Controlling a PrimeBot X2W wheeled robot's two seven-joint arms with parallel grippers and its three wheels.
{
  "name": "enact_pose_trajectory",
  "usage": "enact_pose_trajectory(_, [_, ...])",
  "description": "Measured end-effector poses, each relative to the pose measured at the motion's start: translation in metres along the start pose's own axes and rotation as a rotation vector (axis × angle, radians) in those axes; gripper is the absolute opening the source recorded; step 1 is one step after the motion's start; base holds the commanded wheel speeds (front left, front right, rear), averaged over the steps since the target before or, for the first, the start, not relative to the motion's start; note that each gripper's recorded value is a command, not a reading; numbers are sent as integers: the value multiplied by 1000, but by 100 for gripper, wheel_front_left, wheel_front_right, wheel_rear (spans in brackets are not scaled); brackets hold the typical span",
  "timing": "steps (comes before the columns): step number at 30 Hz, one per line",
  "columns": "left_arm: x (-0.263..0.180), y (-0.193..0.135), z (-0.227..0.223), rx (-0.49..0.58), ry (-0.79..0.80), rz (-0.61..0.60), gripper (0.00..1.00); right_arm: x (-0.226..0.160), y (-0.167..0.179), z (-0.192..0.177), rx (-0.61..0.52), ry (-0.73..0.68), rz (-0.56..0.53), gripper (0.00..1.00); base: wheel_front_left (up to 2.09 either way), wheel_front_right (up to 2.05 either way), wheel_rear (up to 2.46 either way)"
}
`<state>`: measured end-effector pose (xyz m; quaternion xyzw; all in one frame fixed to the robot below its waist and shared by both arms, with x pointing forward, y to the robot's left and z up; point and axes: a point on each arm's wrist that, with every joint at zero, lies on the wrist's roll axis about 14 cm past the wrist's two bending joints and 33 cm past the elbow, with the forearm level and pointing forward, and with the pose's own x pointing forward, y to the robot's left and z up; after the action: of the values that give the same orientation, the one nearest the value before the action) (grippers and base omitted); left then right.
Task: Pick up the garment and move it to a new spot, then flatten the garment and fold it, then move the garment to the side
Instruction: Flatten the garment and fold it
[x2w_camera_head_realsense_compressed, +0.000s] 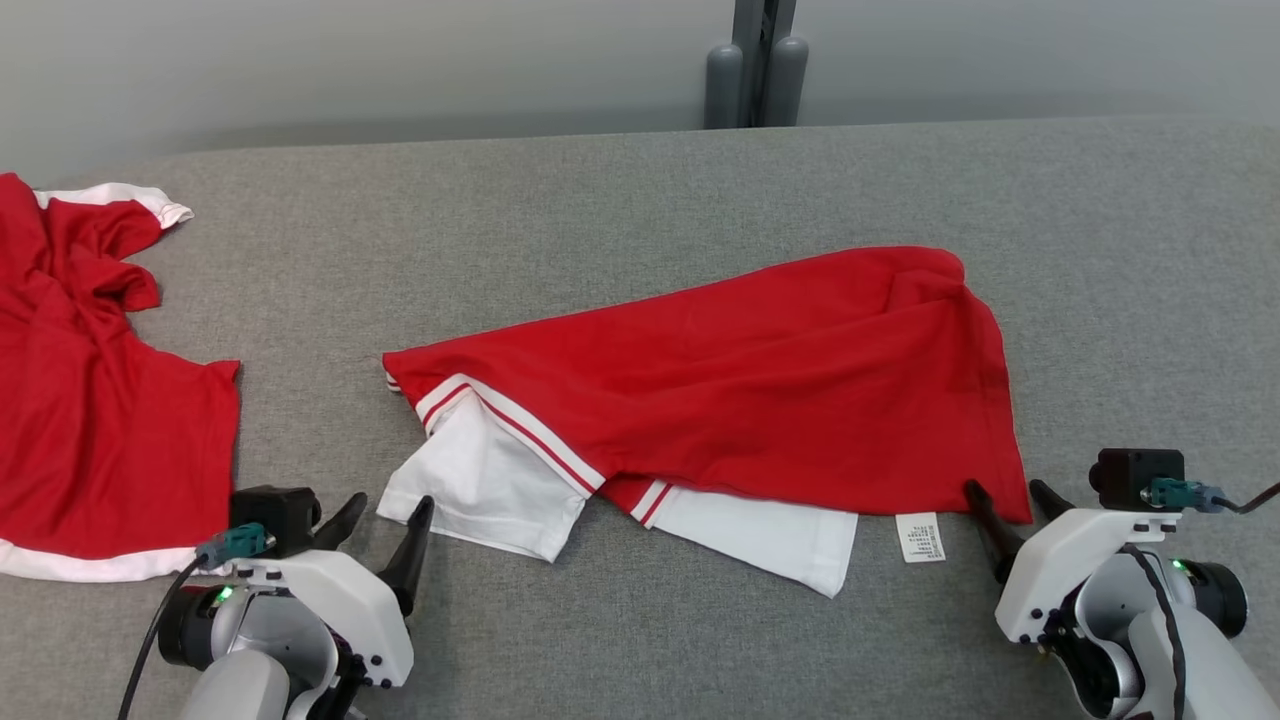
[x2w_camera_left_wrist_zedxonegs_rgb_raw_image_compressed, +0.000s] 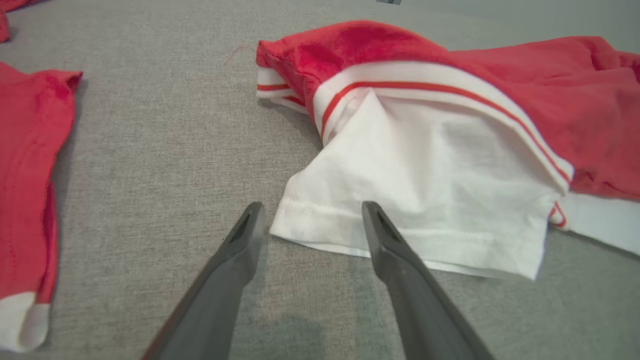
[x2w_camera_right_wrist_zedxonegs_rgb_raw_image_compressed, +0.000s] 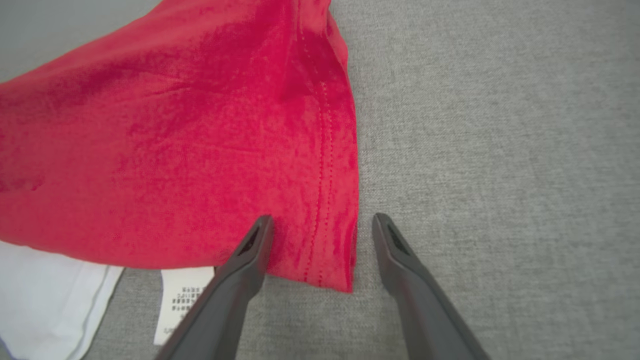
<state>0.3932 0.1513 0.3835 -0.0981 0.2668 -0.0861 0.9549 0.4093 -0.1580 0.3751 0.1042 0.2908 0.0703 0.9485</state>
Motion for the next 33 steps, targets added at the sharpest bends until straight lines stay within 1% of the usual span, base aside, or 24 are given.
enact_pose_trajectory(3, [8,7,-9,14,61,13,100,3,0,-1,1,6,3,100,0,0,0])
enact_pose_trajectory(6, [13,12,-12,20,84,22,100,4,1,-3,5,13,7,100,0,0,0])
enact_pose_trajectory(12, [21,3,-17,11,128,-26,100,5,0,-6,13,25,8,100,0,0,0])
enact_pose_trajectory(13, [21,1,-18,7,134,-32,98,5,0,-6,12,28,10,83,0,0,0])
enact_pose_trajectory(14, [22,0,-19,8,140,-38,73,5,0,-7,12,30,10,50,0,0,0])
enact_pose_trajectory(15, [23,-1,-19,8,145,-42,45,6,1,-7,16,31,13,29,0,0,0])
enact_pose_trajectory(16, [23,-2,-19,8,147,-46,7,6,2,-7,14,32,16,4,0,0,0])
enact_pose_trajectory(17, [23,-2,-19,8,147,-46,0,6,2,-7,14,32,16,0,0,0,0])
enact_pose_trajectory(23, [19,-5,-17,2,127,-64,0,5,7,-6,19,17,25,0,0,0,0])
enact_pose_trajectory(26, [15,-4,-4,1,69,-66,0,1,9,0,22,-18,27,0,0,0,0])
enact_pose_trajectory(29, [8,-7,10,-2,6,-81,0,-3,12,12,36,-81,33,0,0,0,0])
enact_pose_trajectory(33, [-6,-18,38,7,-105,-125,0,-13,22,39,76,-196,63,0,0,0,0])
